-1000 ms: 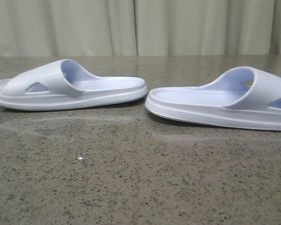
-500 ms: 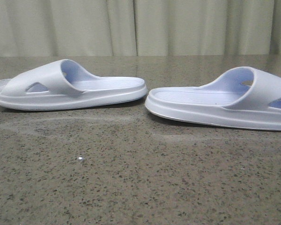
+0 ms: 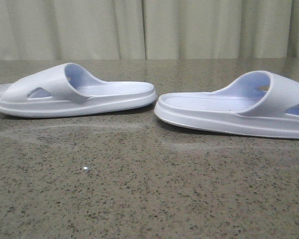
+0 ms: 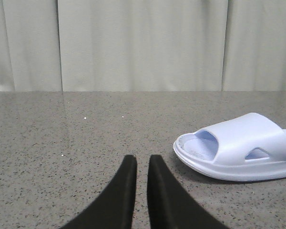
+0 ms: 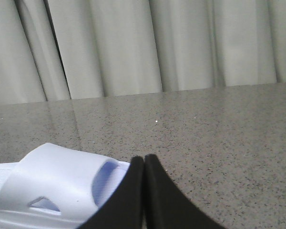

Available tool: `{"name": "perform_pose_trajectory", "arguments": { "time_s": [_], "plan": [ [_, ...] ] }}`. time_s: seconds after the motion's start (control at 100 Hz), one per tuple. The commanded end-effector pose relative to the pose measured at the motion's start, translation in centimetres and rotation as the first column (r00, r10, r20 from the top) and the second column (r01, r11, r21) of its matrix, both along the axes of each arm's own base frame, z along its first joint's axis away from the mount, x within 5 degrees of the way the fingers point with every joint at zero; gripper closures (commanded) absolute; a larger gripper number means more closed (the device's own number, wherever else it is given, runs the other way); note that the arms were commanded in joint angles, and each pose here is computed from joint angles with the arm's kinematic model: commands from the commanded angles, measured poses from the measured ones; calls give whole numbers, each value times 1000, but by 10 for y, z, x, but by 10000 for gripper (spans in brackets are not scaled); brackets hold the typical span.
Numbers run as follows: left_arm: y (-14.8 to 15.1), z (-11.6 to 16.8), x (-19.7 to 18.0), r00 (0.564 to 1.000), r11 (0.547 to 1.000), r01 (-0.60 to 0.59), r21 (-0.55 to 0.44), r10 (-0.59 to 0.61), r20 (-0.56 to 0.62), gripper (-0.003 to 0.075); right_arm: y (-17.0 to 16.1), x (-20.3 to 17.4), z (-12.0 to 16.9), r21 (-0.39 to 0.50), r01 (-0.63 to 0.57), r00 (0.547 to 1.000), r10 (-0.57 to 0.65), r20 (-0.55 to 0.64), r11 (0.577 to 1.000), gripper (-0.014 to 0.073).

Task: Insert blue slippers together front up

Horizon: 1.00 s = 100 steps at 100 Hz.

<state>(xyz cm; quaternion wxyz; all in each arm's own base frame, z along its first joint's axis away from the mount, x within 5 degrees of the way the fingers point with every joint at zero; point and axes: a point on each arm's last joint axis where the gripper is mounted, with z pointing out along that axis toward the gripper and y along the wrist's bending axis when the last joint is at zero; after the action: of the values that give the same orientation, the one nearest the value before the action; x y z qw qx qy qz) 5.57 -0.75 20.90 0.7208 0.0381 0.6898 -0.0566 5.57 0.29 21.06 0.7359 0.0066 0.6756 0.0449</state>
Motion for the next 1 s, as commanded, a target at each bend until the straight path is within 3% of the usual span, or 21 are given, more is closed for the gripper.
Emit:
{"name": "perform_pose_trajectory", "arguments": {
  "time_s": [0.0, 0.4, 0.45, 0.49, 0.57, 0.65, 0.78, 0.99],
  "plan": [
    [0, 5, -3, 996, 1000, 8, -26, -5, 87, 704, 0, -2, 1, -6, 1, 997, -1, 80, 1000, 702],
    [0, 6, -3, 995, 999, 9, -43, -5, 104, 704, 1, -3, 8, -3, -5, 987, 6, 158, 1000, 702],
    [1, 7, -3, 994, 995, 14, -94, -4, 106, 705, 1, -4, 11, -2, -8, 982, 8, 191, 1000, 702],
    [1, 8, -3, 995, 982, 23, -188, -4, 98, 705, 1, -5, 14, -2, -10, 976, 10, 219, 1000, 701],
    [3, 10, -3, 997, 914, 40, -403, -8, 81, 705, 1, -6, 19, -2, -7, 977, 8, 213, 1000, 701],
    [2, 15, -4, 998, 863, 55, -503, -25, 66, 705, 0, -7, 28, -2, 0, 985, 0, 172, 1000, 701],
    [-2, 31, -9, 996, 842, 93, -531, -77, 52, 705, -1, -13, 49, -2, 12, 993, -12, 117, 1000, 701],
    [-7, 85, -15, 988, 840, 153, -520, -146, 54, 705, -2, -19, 95, 4, 20, 996, -20, 92, 1000, 701]
  ]
}}
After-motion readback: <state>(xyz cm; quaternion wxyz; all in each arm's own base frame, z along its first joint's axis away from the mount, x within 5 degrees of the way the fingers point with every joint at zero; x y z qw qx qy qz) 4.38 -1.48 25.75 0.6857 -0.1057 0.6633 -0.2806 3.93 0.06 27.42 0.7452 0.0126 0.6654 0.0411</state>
